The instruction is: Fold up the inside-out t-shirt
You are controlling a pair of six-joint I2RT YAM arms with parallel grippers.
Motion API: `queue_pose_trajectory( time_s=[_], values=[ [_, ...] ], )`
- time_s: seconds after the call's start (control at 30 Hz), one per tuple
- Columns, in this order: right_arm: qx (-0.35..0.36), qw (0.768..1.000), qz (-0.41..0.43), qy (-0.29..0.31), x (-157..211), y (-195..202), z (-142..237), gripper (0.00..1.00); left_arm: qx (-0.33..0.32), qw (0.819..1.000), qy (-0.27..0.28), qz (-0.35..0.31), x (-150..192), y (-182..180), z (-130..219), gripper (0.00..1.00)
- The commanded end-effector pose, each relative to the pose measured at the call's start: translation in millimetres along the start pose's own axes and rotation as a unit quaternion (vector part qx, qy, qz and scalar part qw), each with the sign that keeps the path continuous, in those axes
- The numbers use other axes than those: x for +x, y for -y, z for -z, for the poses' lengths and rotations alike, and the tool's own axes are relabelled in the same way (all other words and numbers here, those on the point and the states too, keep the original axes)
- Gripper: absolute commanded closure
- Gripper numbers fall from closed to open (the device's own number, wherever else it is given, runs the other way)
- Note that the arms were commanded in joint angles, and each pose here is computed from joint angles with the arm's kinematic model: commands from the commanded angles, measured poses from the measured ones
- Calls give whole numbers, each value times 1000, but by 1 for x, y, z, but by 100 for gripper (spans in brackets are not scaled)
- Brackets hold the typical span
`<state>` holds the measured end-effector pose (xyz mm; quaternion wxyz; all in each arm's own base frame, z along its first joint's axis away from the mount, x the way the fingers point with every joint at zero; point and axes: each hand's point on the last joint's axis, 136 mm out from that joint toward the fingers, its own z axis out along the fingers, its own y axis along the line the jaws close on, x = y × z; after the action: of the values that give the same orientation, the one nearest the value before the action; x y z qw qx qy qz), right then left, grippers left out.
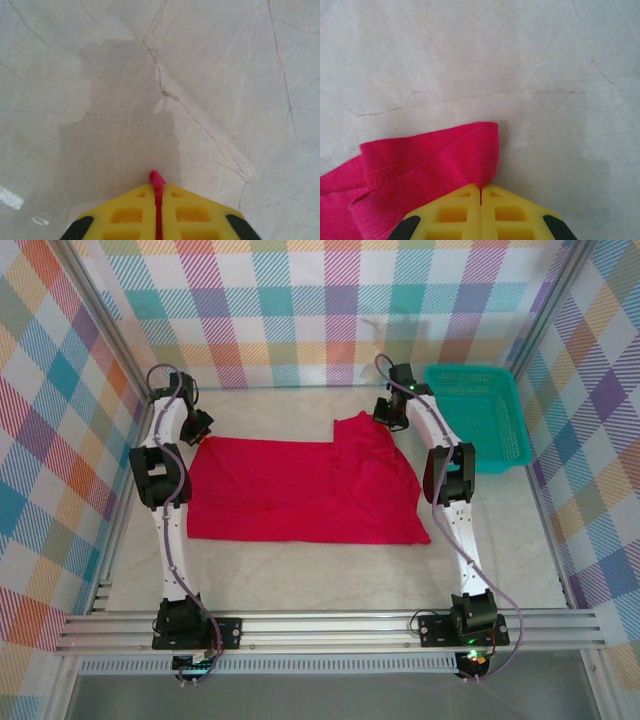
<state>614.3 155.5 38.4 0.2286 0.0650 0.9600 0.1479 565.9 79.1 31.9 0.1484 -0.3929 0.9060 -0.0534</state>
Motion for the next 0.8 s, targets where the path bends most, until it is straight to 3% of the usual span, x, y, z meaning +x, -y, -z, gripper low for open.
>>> queue_pose_trajectory(
  time_s=[0.0,0.17,0.33,0.57,0.77],
  values=[
    [-55,996,33,68,-43,-38,63,100,2,1000,-23,-5,6,-3,4,93],
    [-94,990,66,80,-40,-67,115,100,24,999,-26,-14,10,6,33,97],
    [-109,984,107,92,-9,-85,160,100,20,999,-31,-16,23,-5,51,99],
    [-130,980,114,98,50,-75,213,100,13,1000,-17,-17,44,-26,85,99],
    [-124,983,101,92,105,-51,238,100,14,1000,9,-15,61,-45,119,98]
  ],
)
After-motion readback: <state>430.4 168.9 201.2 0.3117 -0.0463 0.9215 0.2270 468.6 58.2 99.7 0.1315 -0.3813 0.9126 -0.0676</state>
